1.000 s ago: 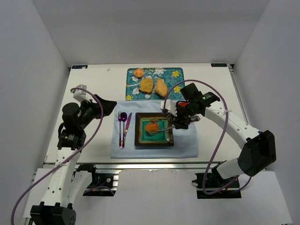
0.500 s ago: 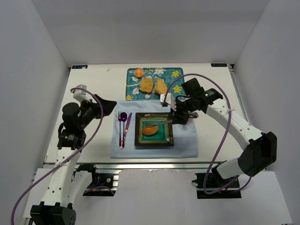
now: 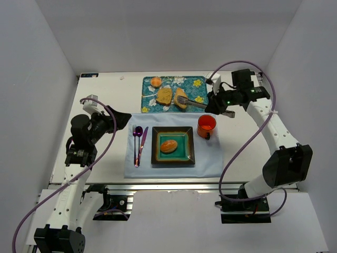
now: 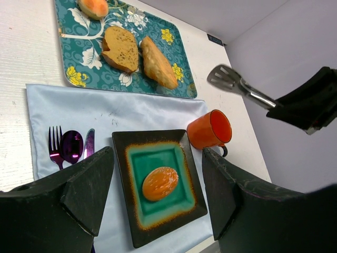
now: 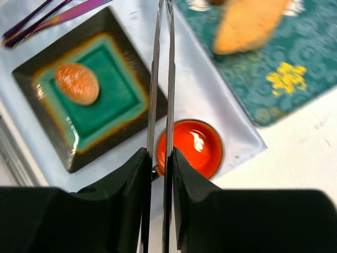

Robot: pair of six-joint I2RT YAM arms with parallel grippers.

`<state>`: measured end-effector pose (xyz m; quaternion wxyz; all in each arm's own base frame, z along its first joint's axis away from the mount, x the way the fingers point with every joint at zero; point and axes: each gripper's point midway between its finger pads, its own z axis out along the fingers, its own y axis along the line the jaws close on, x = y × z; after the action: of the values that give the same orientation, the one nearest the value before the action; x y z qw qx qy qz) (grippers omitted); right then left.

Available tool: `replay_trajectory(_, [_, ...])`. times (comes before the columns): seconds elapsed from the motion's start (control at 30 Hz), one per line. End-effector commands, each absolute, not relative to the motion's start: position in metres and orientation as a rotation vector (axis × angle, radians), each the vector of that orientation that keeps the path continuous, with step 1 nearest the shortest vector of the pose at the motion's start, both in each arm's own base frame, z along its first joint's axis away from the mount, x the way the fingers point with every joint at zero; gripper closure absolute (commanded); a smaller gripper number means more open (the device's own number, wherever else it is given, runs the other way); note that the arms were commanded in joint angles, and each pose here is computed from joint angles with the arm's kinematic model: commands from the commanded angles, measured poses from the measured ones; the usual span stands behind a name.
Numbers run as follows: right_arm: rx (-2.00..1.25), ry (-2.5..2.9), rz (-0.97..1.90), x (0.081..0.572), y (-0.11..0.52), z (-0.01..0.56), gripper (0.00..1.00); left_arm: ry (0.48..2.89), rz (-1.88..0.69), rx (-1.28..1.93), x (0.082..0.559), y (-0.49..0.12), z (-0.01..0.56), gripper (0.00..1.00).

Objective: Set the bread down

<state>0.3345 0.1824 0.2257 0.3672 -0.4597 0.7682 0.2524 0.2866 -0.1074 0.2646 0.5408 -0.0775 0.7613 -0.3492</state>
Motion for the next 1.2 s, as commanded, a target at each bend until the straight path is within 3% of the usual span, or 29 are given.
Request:
replay_trajectory(0.0, [-0.995, 1.954, 0.661, 0.362, 0.172, 0.255, 0.72, 1.774, -0.833, -0.154, 0.287, -0.108, 0.277, 0.23])
replay_trajectory(0.17, [-0.465, 2.142, 0.605, 0.409, 0.084, 0.233, 0.77, 1.771, -0.837, -0.155, 0.286, -0.109, 0.276, 0.23])
replay_trajectory(0.3, [-0.081, 2.303, 0.395, 0.423, 0.000, 0.182, 0.80, 1.774, -0.845, -0.154, 0.287, -0.110, 0.275, 0.23])
replay_trajectory(0.47, [0.106, 2.405, 0.219, 0.415, -0.053, 0.120, 0.79, 1.776, -0.853, -0.148, 0.288, -0.111, 0.276, 0.23])
replay_trajectory(0.6, [0.081, 2.423, 0.155, 0.415, -0.061, 0.092, 0.71, 1.781, -0.862, -0.147, 0.291, -0.113, 0.275, 0.23])
replay_trajectory(0.83, [0.017, 2.499, 0.074, 0.404, -0.072, 0.039, 0.41, 1.785, -0.869, -0.159, 0.293, -0.113, 0.274, 0.23])
replay_trajectory(1.07, [-0.068, 2.564, 0.052, 0.386, -0.073, 0.014, 0.31, 1.788, -0.871, -0.170, 0.294, -0.113, 0.273, 0.23])
replay_trajectory(1.17, [-0.076, 2.573, 0.067, 0.385, -0.075, 0.024, 0.20, 1.789, -0.868, -0.169, 0.294, -0.113, 0.274, 0.23])
